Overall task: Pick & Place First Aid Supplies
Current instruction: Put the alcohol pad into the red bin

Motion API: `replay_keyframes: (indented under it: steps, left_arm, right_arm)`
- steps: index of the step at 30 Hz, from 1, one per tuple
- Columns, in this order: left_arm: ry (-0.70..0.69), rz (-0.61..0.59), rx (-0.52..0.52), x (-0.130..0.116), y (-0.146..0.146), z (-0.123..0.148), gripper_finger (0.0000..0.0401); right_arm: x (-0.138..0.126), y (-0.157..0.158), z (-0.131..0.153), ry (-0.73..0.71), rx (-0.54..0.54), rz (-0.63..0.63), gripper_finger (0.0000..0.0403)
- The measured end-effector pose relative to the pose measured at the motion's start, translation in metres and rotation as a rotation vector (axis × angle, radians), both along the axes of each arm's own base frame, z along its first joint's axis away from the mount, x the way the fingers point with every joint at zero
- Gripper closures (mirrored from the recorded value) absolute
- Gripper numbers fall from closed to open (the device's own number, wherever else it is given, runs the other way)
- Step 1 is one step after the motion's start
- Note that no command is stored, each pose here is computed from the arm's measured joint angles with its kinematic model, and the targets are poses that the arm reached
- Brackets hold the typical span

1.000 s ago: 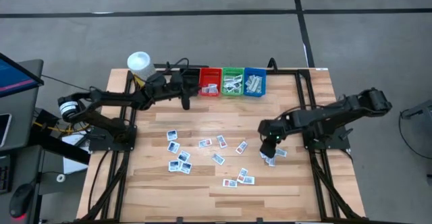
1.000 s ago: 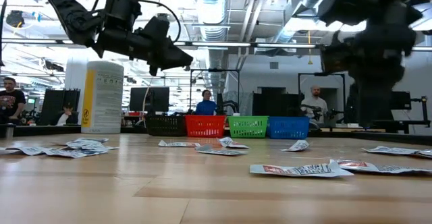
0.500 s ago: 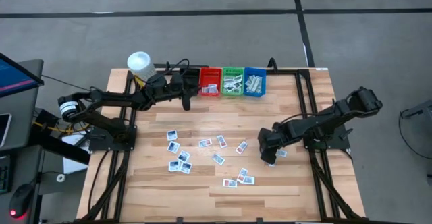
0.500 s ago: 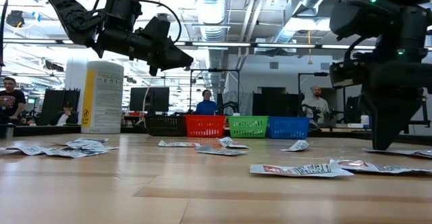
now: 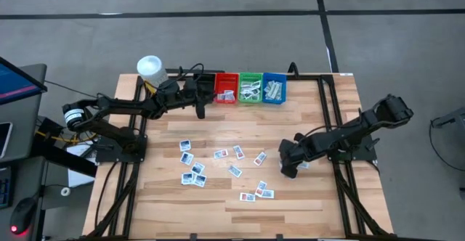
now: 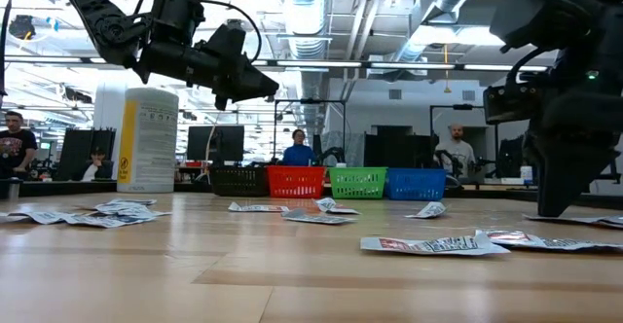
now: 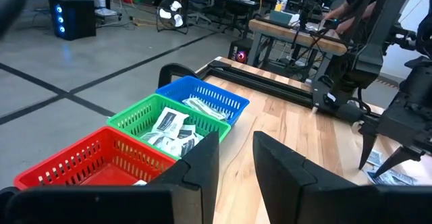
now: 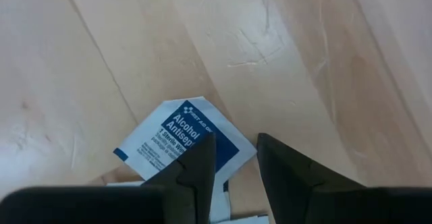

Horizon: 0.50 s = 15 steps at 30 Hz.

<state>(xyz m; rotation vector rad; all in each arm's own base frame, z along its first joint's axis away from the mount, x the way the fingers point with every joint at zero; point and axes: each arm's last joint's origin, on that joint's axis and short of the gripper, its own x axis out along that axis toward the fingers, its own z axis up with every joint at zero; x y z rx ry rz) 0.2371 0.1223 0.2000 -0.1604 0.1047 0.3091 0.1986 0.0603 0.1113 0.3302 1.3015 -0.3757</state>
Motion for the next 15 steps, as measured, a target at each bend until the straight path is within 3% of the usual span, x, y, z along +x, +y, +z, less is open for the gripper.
replay_keyframes:
  steps: [8,15]
  left_arm:
    - [0.000,0.000,0.000,0.0000,0.0000,-0.0002,0.0309]
    - [0.000,0.000,0.000,0.0000,0.0000,-0.0002,0.0309]
  right_arm:
    - [0.0024,-0.0008,-0.0021,-0.017,-0.036,-0.028,0.0305]
    - [0.0053,-0.0079,-0.0021,-0.038,-0.041,-0.066,0.0393]
